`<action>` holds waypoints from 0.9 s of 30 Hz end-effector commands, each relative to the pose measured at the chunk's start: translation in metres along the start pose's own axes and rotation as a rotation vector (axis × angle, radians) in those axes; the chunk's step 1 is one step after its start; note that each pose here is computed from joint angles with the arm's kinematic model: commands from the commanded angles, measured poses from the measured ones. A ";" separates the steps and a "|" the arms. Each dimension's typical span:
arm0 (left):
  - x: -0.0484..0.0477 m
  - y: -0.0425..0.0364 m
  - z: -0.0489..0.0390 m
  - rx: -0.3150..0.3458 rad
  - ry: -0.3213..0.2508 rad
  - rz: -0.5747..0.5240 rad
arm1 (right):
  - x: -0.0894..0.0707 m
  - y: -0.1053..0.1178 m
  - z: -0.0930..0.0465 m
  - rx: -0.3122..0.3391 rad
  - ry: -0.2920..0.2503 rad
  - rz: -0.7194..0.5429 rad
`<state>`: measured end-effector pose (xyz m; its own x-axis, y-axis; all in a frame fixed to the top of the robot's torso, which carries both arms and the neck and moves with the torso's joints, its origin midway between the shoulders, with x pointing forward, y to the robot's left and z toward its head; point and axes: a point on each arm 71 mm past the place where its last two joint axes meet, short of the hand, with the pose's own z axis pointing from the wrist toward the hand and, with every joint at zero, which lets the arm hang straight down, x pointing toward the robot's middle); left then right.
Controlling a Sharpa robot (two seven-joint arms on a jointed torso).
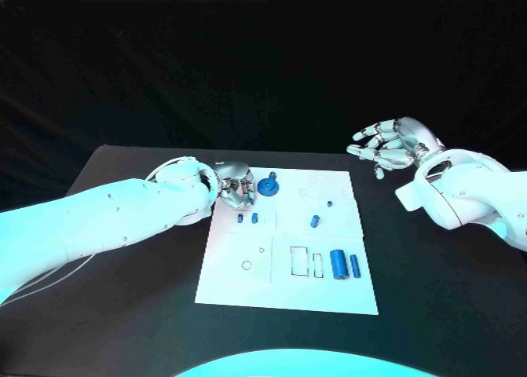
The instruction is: Assemble the parts on the task board
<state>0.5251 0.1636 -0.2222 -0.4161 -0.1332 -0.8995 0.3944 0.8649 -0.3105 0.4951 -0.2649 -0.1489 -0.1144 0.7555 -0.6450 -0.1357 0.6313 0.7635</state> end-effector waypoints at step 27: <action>0.0090 -0.0039 0.0013 0.021 0.033 0.002 | 0.002 0.001 0.000 -0.012 0.013 -0.003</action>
<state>0.5235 0.1612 -0.2255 -0.4210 -0.1289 -0.8979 0.4030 0.8602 -0.3124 0.4950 -0.2644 -0.1489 -0.1153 0.7556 -0.6448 -0.1364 0.6310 0.7637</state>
